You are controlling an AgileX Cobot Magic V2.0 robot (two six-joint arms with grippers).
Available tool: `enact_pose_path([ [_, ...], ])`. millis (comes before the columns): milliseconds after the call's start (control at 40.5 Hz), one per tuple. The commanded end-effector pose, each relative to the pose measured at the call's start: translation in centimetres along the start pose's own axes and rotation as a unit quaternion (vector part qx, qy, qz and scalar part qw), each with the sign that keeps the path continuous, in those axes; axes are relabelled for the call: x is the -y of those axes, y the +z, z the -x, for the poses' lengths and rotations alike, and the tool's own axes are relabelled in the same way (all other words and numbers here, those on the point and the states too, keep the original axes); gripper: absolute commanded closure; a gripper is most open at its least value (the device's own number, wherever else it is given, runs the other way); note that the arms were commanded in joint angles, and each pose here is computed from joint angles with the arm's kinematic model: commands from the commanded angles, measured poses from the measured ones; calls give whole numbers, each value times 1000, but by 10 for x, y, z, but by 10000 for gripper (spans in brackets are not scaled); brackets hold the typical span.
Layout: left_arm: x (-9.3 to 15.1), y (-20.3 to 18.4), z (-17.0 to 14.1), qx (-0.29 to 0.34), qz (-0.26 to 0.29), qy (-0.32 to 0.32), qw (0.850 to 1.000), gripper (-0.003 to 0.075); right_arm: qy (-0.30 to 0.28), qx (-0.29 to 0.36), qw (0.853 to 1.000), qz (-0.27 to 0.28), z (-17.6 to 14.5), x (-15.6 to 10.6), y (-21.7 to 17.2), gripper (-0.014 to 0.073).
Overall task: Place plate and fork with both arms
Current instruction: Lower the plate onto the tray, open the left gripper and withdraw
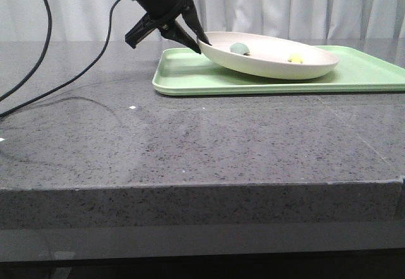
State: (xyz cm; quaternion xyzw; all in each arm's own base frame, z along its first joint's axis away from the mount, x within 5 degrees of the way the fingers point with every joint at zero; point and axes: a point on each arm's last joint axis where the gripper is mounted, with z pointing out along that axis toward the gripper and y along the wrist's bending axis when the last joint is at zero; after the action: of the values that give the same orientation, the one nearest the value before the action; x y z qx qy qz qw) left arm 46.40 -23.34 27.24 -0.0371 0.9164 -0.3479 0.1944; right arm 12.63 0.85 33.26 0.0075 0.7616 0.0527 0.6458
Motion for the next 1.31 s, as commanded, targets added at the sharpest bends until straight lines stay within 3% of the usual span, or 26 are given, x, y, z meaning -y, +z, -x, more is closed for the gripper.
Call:
enact_pose_path([
  [0,36,-36,6,51,-55,7,997,540,1,60,998,1,20,-1,-2,-6],
  [247,34,-52,6,25,-44,50,997,539,1,60,998,1,20,-1,-2,-6],
  [469,31,-92,21,28,-7,90,996,539,1,60,998,1,20,-1,-2,-6],
  [667,42,-127,25,34,-8,137,990,544,1,60,998,1,20,-1,-2,-6],
  [889,62,-146,18,57,-11,190,980,737,1,60,998,1,20,-1,-2,-6],
  [1086,73,-171,9,98,67,239,964,738,1,60,998,1,20,-1,-2,-6],
  [1284,54,-200,-2,108,189,254,942,738,1,60,998,1,20,-1,-2,-6],
])
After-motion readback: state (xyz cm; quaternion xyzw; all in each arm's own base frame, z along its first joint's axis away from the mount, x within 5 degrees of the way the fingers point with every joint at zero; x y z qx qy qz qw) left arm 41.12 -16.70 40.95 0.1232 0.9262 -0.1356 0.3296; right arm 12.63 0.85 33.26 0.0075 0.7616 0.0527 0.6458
